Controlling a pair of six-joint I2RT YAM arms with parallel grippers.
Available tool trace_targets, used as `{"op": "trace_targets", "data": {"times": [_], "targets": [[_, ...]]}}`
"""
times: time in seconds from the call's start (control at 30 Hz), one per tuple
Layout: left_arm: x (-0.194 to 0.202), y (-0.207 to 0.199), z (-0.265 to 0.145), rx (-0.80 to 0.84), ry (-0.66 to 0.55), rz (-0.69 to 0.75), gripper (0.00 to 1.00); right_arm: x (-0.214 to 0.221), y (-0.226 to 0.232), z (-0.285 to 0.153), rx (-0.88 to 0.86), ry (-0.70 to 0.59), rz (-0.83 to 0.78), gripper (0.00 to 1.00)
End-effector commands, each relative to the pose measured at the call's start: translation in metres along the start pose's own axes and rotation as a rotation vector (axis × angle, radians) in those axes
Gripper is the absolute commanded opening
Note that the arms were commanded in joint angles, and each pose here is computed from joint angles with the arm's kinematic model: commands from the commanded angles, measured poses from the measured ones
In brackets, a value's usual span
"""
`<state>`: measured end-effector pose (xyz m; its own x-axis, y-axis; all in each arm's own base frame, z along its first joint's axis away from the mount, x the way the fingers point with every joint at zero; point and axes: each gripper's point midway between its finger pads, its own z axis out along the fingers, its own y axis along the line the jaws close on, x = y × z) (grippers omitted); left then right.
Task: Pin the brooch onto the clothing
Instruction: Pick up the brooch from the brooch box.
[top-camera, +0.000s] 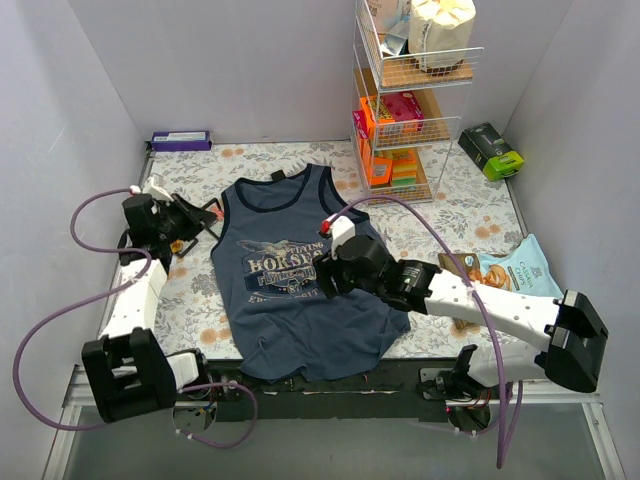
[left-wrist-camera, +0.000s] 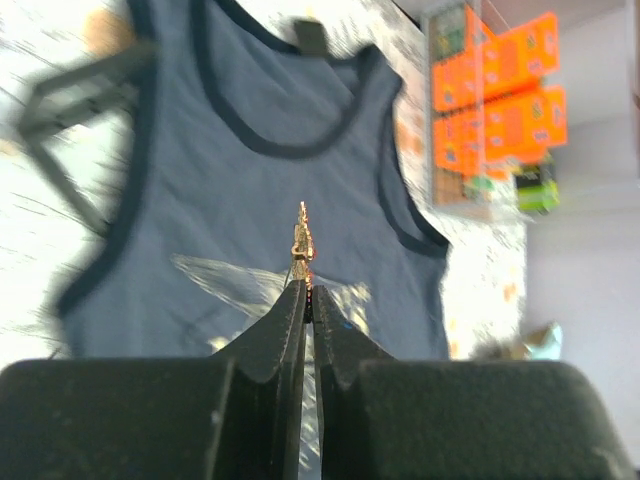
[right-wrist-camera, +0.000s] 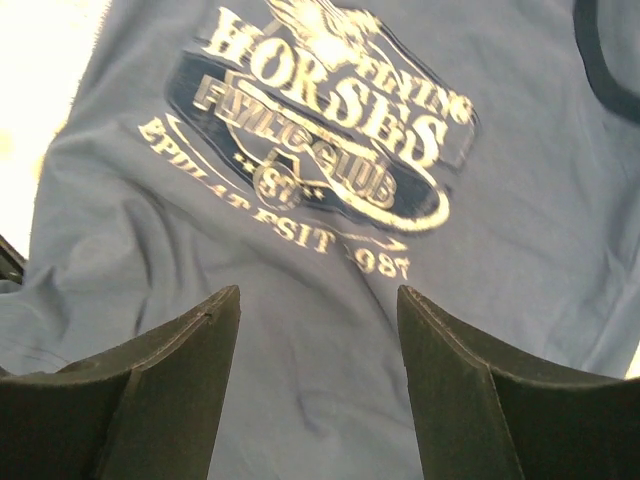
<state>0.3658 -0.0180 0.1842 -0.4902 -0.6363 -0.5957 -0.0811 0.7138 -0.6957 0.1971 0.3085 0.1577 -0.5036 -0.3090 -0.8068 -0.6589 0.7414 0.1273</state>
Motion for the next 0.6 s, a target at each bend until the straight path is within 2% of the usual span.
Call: {"op": "trace_targets", "data": {"times": [0.0,0.03,0.17,0.33,0.57], "targets": [[0.046,-0.049,-0.019,0.113,0.111,-0.057,0.0,-0.059,0.031,-0.002,-0.027,-0.177,-0.11,0.72],[0.068,-0.065,-0.019,0.143,0.169,-0.079,0.0,-0.063,0.041,0.0,-0.029,-0.197,-0.131,0.72],[0.107,-0.098,-0.027,0.223,0.27,-0.123,0.0,-0.078,0.055,0.003,0.01,-0.251,-0.2,0.73],[0.128,-0.123,-0.041,0.285,0.315,-0.146,0.0,-0.086,0.064,0.008,0.075,-0.285,-0.28,0.73],[0.149,-0.128,-0.052,0.292,0.363,-0.195,0.0,-0.093,0.078,0.018,0.085,-0.314,-0.345,0.73]]}}
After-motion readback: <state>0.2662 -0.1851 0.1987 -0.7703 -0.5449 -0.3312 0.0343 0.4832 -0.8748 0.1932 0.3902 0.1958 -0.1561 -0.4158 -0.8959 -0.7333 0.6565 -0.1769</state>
